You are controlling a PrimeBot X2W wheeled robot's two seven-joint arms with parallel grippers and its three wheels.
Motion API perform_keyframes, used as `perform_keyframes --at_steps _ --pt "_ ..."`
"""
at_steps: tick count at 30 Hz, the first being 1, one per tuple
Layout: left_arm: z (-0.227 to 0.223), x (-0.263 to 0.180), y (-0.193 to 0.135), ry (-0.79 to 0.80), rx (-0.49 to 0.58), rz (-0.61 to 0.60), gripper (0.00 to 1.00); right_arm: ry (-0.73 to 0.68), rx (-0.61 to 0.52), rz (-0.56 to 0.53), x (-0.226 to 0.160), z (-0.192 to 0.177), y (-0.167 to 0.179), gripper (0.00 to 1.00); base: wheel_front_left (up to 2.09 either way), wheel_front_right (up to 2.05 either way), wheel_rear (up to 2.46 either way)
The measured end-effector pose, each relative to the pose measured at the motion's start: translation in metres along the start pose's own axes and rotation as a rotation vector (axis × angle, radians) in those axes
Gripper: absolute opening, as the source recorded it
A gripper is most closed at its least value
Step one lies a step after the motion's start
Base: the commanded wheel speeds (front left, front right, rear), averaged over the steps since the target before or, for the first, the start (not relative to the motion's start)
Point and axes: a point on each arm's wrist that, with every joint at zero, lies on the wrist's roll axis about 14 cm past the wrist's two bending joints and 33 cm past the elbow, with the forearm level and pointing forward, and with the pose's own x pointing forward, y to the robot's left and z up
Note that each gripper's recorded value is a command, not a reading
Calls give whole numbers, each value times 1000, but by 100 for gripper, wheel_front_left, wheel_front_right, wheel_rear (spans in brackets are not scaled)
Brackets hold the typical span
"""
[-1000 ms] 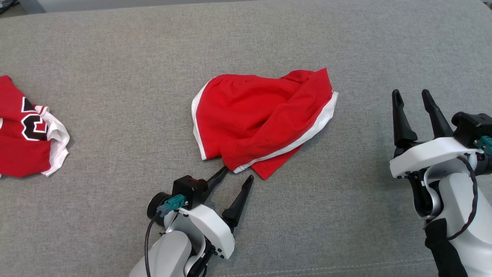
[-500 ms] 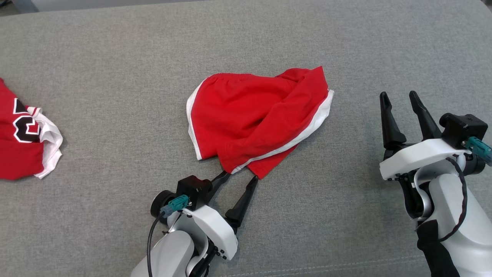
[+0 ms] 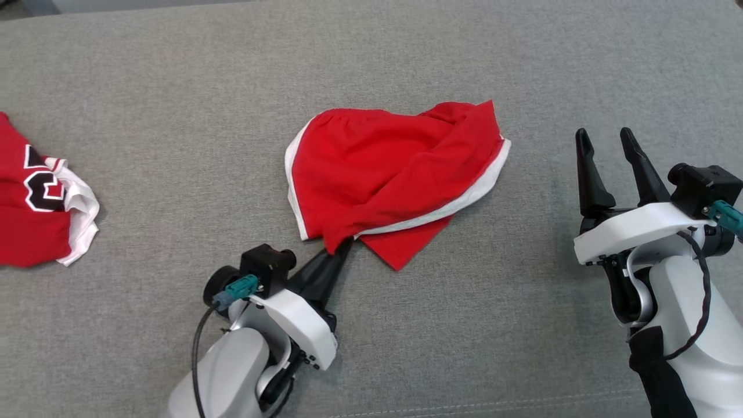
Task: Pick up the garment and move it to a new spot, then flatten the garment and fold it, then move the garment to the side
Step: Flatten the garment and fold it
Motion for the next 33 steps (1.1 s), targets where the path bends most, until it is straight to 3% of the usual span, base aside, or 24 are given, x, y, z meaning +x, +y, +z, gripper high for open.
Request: perform_keyframes --at_steps 10,13,14,17,25,33 --pt "22 -60 50 -3 108 84 0 32 11 130 10 -8 51 100 0 0 0" --pt "27 -88 74 7 138 155 0 52 15 169 8 -14 65 100 0 0 0" --pt "35 -119 100 -2 158 242 0 73 7 222 7 -20 81 100 0 0 0" --pt "33 -147 117 4 153 328 0 95 -10 287 7 -26 101 100 0 0 0" --pt "29 -158 113 -21 93 369 0 197 -62 477 -9 -55 142 100 0 0 0" --pt "26 -142 99 -43 51 341 0 323 -104 592 -52 -80 131 100 0 0 0"
